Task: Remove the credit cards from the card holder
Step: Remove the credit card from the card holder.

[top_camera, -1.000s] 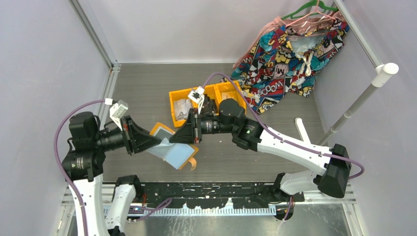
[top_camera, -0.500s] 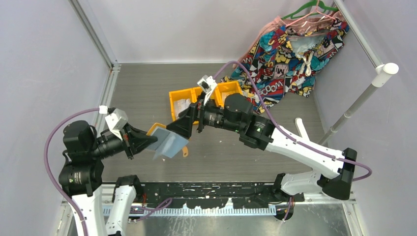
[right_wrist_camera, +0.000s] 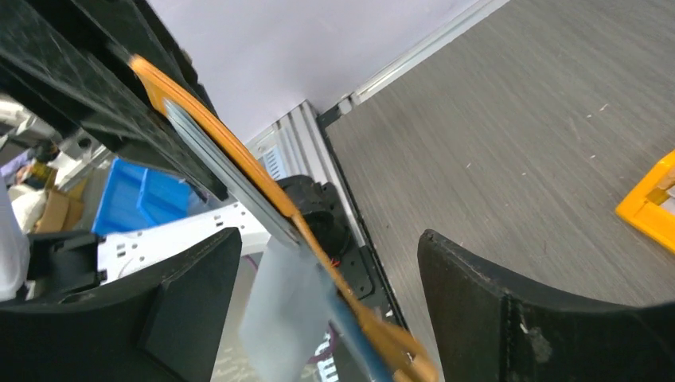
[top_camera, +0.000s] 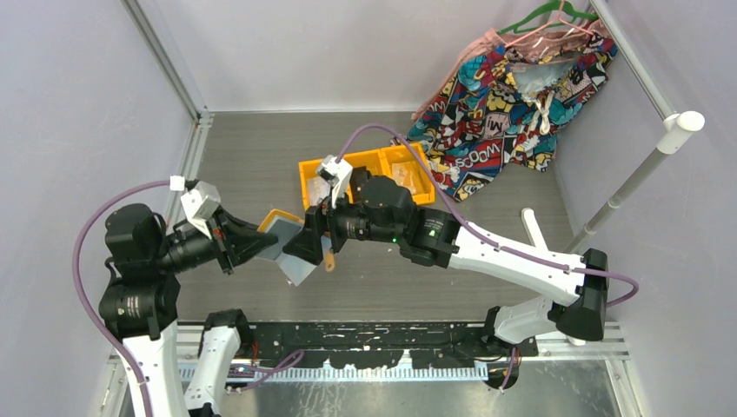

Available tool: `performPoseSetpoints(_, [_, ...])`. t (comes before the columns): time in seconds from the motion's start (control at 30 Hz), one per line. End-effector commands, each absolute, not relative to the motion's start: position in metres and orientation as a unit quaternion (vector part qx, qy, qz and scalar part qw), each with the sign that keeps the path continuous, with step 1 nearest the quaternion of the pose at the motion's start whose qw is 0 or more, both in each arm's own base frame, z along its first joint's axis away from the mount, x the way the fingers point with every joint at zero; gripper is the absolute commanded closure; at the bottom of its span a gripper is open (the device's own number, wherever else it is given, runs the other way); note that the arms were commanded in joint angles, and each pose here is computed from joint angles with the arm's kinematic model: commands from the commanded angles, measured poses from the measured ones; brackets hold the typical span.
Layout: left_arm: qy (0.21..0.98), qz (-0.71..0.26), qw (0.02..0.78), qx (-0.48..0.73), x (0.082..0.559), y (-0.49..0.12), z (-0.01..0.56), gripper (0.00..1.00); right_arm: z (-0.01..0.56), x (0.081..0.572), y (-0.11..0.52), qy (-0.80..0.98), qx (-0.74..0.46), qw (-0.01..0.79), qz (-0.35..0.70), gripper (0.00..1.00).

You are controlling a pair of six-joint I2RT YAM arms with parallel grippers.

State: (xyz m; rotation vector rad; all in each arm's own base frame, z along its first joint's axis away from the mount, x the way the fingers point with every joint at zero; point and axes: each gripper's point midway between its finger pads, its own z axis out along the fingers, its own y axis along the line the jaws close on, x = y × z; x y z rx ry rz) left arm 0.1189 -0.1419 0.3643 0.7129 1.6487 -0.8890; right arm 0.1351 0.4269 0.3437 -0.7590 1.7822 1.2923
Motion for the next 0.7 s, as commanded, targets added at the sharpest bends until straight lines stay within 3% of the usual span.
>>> performPoseSetpoints(0.0, [0.666,-0.469,0.497,0.3,0.101,-0.158,0.396,0.99,0.37,0.107,0.426,0.653,-0.332,0.371,0.571,0.23])
performPoseSetpoints(0.17, [0.665,-0.501,0.476,0.283,0.099,-0.161,0.403,0.97,0.384,0.093,0.42,0.62,-0.322,0.351,0.623,0.59])
performPoseSetpoints(0.27, [0.665,-0.51,0.469,0.277,0.097,-0.162,0.406,0.91,0.386,0.096,0.413,0.622,-0.31,0.344,0.631,0.83])
performPoseSetpoints(0.3, [0.666,-0.512,0.468,0.275,0.097,-0.162,0.407,0.86,0.385,0.097,0.411,0.625,-0.307,0.341,0.631,0.86])
performPoseSetpoints(0.37, [0.666,-0.514,0.465,0.274,0.097,-0.162,0.407,0.58,0.383,0.1,0.408,0.628,-0.302,0.339,0.632,0.88])
performPoseSetpoints(0.43, [0.667,-0.516,0.462,0.274,0.097,-0.162,0.406,0.45,0.384,0.102,0.405,0.627,-0.297,0.342,0.634,0.9])
performPoseSetpoints(0.57, [0.666,-0.516,0.46,0.279,0.094,-0.163,0.405,0.41,0.385,0.11,0.399,0.633,-0.286,0.348,0.63,0.93])
performPoseSetpoints(0.67, [0.67,-0.498,0.475,0.278,0.098,-0.161,0.401,0.46,0.386,0.11,0.398,0.634,-0.289,0.346,0.628,0.95])
